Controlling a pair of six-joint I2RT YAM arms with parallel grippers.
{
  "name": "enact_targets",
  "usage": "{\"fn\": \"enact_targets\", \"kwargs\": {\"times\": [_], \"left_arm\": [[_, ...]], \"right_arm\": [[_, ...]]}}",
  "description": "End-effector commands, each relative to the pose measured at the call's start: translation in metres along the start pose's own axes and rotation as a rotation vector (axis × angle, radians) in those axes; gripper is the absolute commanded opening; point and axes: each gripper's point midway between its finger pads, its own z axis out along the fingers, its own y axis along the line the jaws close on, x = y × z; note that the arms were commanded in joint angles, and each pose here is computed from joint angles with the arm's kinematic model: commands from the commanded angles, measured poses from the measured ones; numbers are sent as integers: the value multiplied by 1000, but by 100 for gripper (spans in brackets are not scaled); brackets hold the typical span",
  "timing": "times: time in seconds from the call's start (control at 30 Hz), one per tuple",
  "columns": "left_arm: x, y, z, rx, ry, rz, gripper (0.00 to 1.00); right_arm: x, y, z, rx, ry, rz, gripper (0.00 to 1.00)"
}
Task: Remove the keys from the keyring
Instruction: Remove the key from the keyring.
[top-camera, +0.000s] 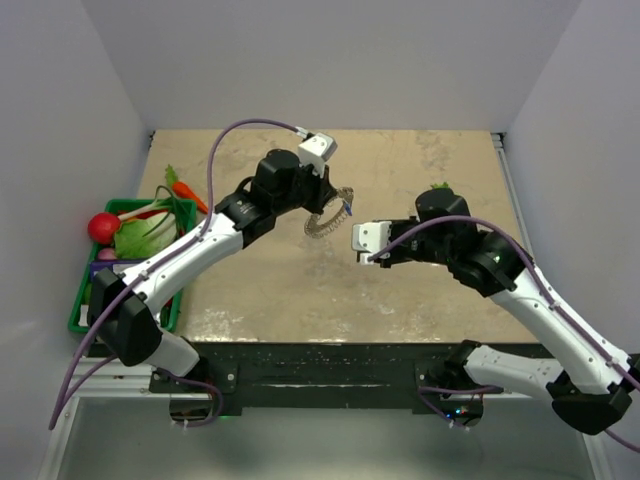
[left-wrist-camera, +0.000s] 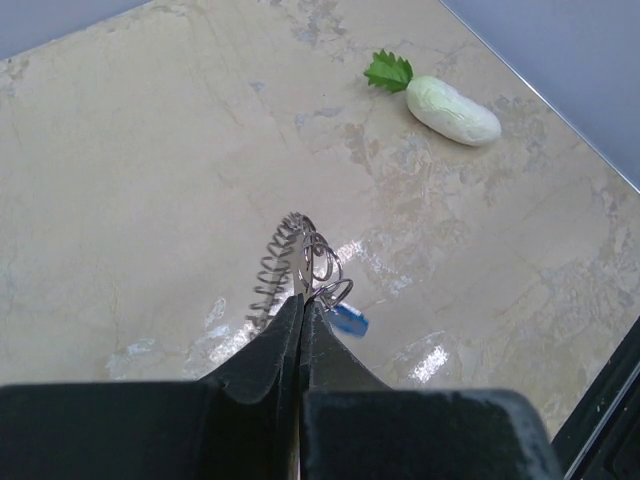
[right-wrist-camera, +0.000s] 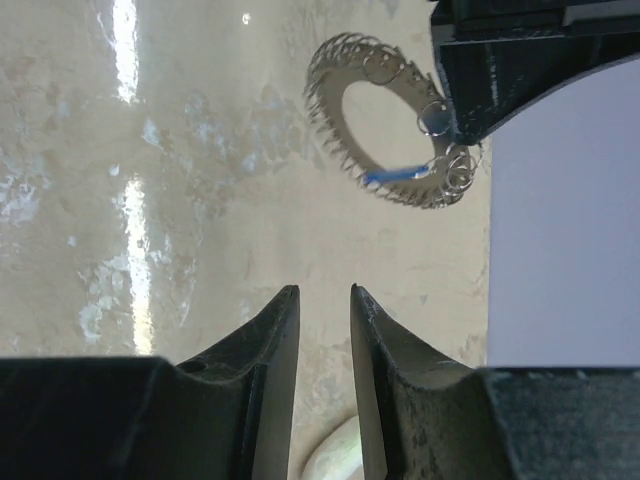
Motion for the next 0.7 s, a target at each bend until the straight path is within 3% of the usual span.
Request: {"fn": "enact_targets", "kwargs": {"times": [0.0,0.23,0.5,0.67], "left_arm": [[-37,-14,-18,78,-125,59,0],[-44,-33,-36,244,-168,93,0],[-54,-62,-60,451,-218,130,0],[-59,-73,-70,521,-231,136,0]], "right_arm": [[-18,-22,-16,44,-123,129,29],[-16,-17,-1,-103,-269,343,22],[-28,-9,-3,-311,-519,532,28],[-34,-12,-2,-369,-586,586,30]]}}
